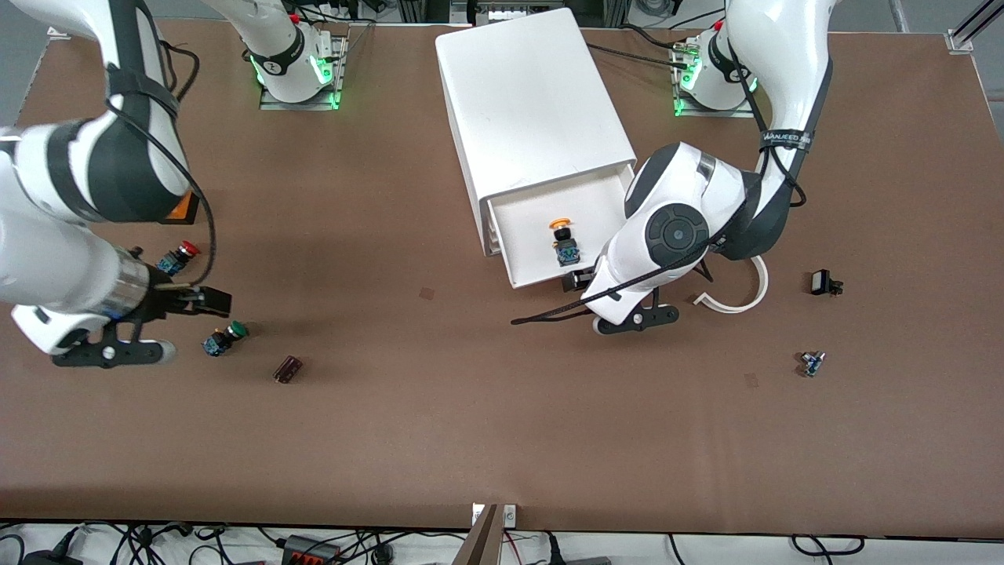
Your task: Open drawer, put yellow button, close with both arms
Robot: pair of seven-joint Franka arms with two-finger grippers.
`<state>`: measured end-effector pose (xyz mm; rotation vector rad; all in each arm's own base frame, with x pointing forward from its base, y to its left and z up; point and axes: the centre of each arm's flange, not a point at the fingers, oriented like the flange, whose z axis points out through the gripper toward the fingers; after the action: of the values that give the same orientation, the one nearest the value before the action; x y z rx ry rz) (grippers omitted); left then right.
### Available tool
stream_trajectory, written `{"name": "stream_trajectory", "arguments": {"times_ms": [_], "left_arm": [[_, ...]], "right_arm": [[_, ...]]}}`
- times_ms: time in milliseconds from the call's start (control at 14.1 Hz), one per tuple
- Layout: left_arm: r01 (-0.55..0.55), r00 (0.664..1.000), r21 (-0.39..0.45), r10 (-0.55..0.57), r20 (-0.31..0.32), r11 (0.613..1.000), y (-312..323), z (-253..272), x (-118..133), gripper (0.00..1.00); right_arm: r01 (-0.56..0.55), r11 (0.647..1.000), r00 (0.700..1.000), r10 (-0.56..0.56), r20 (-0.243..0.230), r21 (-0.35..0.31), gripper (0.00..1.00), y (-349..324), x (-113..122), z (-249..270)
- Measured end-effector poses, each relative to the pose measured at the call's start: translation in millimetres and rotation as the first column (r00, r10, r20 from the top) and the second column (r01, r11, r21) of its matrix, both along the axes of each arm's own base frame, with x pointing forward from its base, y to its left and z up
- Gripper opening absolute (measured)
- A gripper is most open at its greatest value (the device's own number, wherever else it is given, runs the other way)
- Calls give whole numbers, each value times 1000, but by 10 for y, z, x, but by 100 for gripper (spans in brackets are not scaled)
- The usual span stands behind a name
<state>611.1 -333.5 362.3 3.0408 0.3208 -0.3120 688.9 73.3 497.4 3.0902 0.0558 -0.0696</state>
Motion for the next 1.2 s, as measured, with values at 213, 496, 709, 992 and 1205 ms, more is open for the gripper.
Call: {"name": "stream_trajectory", "arguments": {"times_ms": [213,496,709,992,1205], "left_arm": [[1,1000,-27,-1,1,1000,-75,-17,-214,100],[15,1000,-38,-15,-13,999,-100,-96,-650,100],[39,999,-32,-40,-31,999,-149,-117,-911,100],[49,997,-42,-52,-53,998,-214,-134,-1094,100],[46,994,-62,-52,-92,997,-258,-152,-1327,100]], "right_arm": [[37,999,999,-37,35,1,100,-376,-56,280],[106,994,991,-107,85,13,100,-995,-241,767],[131,991,986,-134,103,33,100,-1191,-435,1037],[124,992,990,-126,59,38,100,-1181,-569,991],[114,993,993,-115,27,31,100,-1193,-648,903]]}}
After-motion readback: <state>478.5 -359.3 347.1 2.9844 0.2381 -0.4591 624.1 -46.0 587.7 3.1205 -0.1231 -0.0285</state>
